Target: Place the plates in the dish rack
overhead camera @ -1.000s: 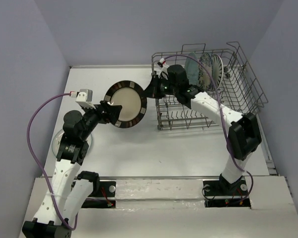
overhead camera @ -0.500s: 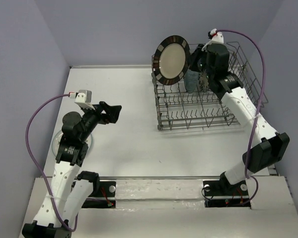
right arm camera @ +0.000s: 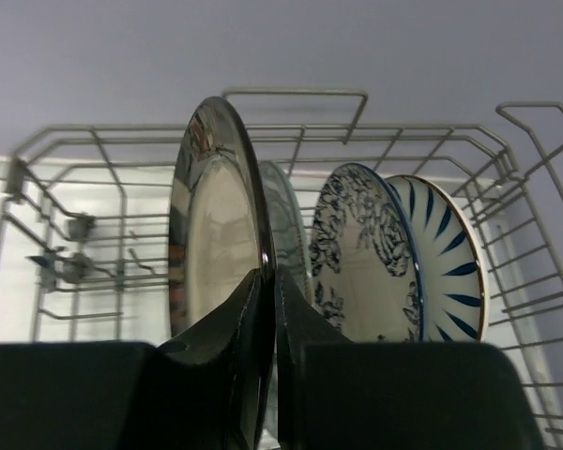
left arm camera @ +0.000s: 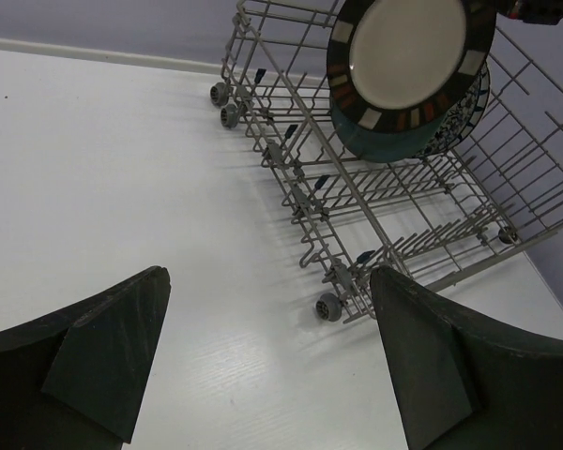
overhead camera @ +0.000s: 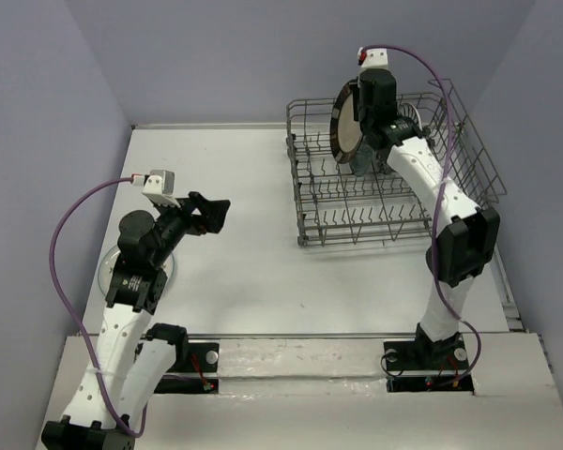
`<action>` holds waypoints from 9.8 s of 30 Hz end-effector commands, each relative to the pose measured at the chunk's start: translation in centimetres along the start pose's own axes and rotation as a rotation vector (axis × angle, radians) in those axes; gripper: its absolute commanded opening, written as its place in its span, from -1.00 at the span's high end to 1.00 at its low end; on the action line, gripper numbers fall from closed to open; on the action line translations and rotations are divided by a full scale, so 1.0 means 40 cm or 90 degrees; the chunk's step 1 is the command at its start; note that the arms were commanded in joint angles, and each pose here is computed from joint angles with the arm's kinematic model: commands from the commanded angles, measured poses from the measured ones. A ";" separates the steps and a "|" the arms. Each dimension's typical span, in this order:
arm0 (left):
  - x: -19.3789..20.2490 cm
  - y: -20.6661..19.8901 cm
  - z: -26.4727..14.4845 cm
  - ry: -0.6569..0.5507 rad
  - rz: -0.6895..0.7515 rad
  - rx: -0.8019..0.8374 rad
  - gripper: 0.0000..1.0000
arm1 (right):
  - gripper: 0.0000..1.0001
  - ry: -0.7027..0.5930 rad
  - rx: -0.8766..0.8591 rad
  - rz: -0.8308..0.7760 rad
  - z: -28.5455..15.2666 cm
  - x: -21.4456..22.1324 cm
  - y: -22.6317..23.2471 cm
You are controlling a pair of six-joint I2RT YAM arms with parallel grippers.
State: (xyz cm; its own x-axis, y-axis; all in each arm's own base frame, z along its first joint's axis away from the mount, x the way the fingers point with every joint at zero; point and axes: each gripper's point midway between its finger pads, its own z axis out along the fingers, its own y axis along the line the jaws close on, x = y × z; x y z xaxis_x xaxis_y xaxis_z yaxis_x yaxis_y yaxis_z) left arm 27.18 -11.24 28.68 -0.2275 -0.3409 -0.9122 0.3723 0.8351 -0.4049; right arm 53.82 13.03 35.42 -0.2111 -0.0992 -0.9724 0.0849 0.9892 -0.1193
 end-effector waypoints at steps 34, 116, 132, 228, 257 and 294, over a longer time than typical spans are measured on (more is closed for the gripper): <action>-0.025 -0.014 0.002 -0.017 0.018 0.015 -0.98 | 0.86 -0.103 0.033 -0.091 0.053 -0.110 -0.003; -0.121 -0.250 -0.173 -0.121 0.120 0.219 -0.98 | -0.30 0.416 -0.793 0.215 -0.672 0.675 1.318; -0.088 -0.198 -0.152 -0.126 0.126 0.152 -0.98 | 0.30 0.407 -0.729 0.176 -0.653 0.793 1.349; 0.104 -0.097 0.067 0.083 -0.198 0.166 0.04 | 0.86 0.080 -0.708 0.485 -0.607 0.050 0.417; -0.005 -0.258 -0.025 0.037 -0.147 0.391 0.65 | 0.86 0.127 -0.897 0.285 -0.710 0.198 0.460; 0.077 -0.121 -0.011 0.074 0.057 0.109 -0.98 | 0.86 -0.122 0.008 0.089 -0.033 -0.109 0.200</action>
State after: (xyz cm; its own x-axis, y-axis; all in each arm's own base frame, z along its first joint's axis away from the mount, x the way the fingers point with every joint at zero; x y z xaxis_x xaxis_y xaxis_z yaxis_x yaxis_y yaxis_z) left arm 24.31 -16.13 25.78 -0.3518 -0.2083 -0.9126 0.5140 0.7718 -0.3743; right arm 53.03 22.51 31.74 -0.2057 -0.0277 -0.9782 0.0267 0.9991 -0.0339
